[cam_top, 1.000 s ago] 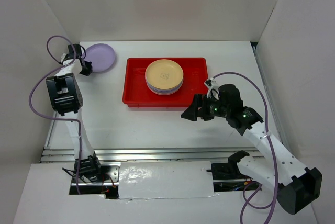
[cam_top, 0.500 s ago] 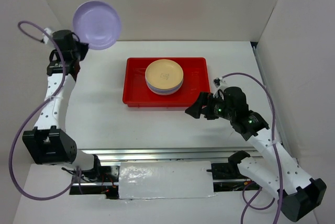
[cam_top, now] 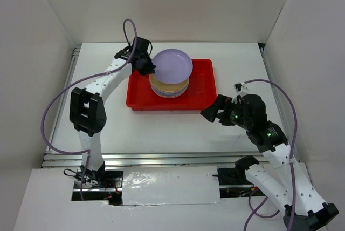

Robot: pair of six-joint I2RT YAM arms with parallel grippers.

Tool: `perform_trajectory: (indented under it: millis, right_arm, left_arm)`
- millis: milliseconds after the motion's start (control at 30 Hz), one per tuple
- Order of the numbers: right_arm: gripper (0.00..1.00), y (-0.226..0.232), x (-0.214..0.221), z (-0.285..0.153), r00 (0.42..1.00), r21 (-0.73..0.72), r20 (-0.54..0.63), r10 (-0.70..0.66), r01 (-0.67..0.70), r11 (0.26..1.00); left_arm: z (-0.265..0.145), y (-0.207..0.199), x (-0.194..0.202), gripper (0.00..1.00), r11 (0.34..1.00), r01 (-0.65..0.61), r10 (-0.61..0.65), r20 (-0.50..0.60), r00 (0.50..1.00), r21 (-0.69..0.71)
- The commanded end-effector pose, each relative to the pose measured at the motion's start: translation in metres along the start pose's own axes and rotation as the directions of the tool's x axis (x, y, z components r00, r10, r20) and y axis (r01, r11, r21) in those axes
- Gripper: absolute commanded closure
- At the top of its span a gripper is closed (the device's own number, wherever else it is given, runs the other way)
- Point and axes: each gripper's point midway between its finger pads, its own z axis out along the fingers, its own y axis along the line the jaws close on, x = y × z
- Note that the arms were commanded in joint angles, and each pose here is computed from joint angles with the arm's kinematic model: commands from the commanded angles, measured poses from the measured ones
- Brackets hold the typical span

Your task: Place the plates into the plastic bin on the countertop

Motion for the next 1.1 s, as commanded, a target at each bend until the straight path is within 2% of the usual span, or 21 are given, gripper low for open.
perform_trajectory:
  millis: [0,100,133,167,200,233,300,367,400,467,500,567,600,733,800,833,933,1000,1067]
  right_arm:
    - [0.0,0.001,-0.004,-0.016,1.0,0.018,0.017,-0.014,0.014,1.0]
    - [0.0,0.003,-0.004,-0.022,1.0,0.01,0.024,-0.015,0.015,1.0]
    - [0.0,0.003,-0.003,-0.023,1.0,0.008,0.023,-0.016,0.016,1.0]
    - [0.0,0.005,-0.004,-0.024,1.0,0.004,0.025,-0.017,0.017,1.0]
    - [0.0,0.005,-0.004,-0.025,1.0,0.004,0.02,-0.02,0.019,1.0]
    - [0.0,0.006,-0.005,-0.026,0.999,0.003,0.024,-0.021,0.021,1.0]
    - [0.0,0.009,-0.01,-0.031,0.999,0.007,0.034,-0.035,0.035,0.999]
    - [0.0,0.01,-0.021,-0.037,0.996,0.028,0.073,-0.046,0.044,0.999]
    - [0.0,0.008,-0.034,-0.044,0.991,0.069,0.117,-0.066,0.058,0.996]
    - [0.0,0.004,-0.049,-0.052,0.983,0.132,0.162,-0.086,0.064,0.989]
    - [0.0,-0.012,-0.059,-0.056,0.977,0.237,0.19,-0.095,0.048,0.97]
    - [0.0,-0.017,-0.081,-0.072,0.959,0.317,0.263,-0.103,0.015,0.948]
    - [0.0,-0.027,-0.089,-0.078,0.949,0.389,0.292,-0.116,-0.007,0.921]
    - [0.0,-0.031,-0.112,-0.108,0.917,0.486,0.371,-0.149,-0.055,0.872]
    - [0.0,-0.029,-0.113,-0.12,0.907,0.498,0.379,-0.181,-0.035,0.867]
    - [0.0,-0.028,-0.118,-0.128,0.895,0.502,0.398,-0.2,-0.031,0.864]
    - [0.0,-0.02,-0.12,-0.153,0.867,0.479,0.43,-0.253,0.018,0.878]
    - [0.0,-0.018,-0.118,-0.171,0.848,0.466,0.442,-0.293,0.062,0.883]
    - [0.0,-0.016,-0.115,-0.188,0.838,0.46,0.45,-0.309,0.079,0.885]
  left_arm:
    - [-0.027,-0.013,-0.028,1.0,1.0,-0.002,0.001,0.092,0.996,0.012]
    - [-0.023,-0.007,-0.021,1.0,1.0,-0.002,0.003,0.072,0.997,-0.022]
    - [-0.021,-0.008,-0.019,0.88,1.0,-0.002,0.003,0.062,0.998,-0.016]
    - [-0.021,-0.01,-0.019,0.71,1.0,-0.008,0.009,0.058,0.998,-0.01]
    - [-0.023,-0.012,-0.017,0.47,1.0,-0.006,0.006,0.053,0.999,-0.007]
    - [-0.027,-0.013,-0.017,0.01,1.0,-0.015,0.016,0.053,0.998,-0.013]
    - [-0.042,-0.023,-0.016,0.01,0.999,-0.043,0.042,0.061,0.997,0.019]
    - [-0.075,-0.033,-0.025,0.01,0.996,-0.067,0.06,0.108,0.992,0.057]
    - [-0.105,-0.035,-0.031,0.01,0.993,-0.096,0.086,0.156,0.984,0.062]
    - [-0.137,-0.03,-0.034,0.01,0.991,-0.131,0.121,0.209,0.97,0.033]
    - [-0.15,-0.022,-0.037,0.01,0.988,-0.154,0.149,0.237,0.96,0.002]
    - [-0.186,0.013,-0.045,0.01,0.987,-0.136,0.157,0.31,0.938,-0.089]
    - [-0.193,0.033,-0.043,0.01,0.979,-0.145,0.182,0.3,0.936,-0.143]
    - [-0.23,0.121,-0.041,0.01,0.942,-0.088,0.195,0.316,0.929,-0.324]
    - [-0.251,0.155,-0.043,0.01,0.918,-0.05,0.198,0.346,0.917,-0.393]
    - [-0.25,0.17,-0.035,0.01,0.904,-0.05,0.204,0.326,0.923,-0.425]
    - [-0.266,0.197,-0.02,0.01,0.896,-0.009,0.179,0.344,0.922,-0.443]
    - [-0.285,0.199,-0.008,0.01,0.925,0.013,0.153,0.404,0.902,-0.379]
    - [-0.287,0.21,0.006,0.01,0.93,0.022,0.146,0.423,0.894,-0.367]
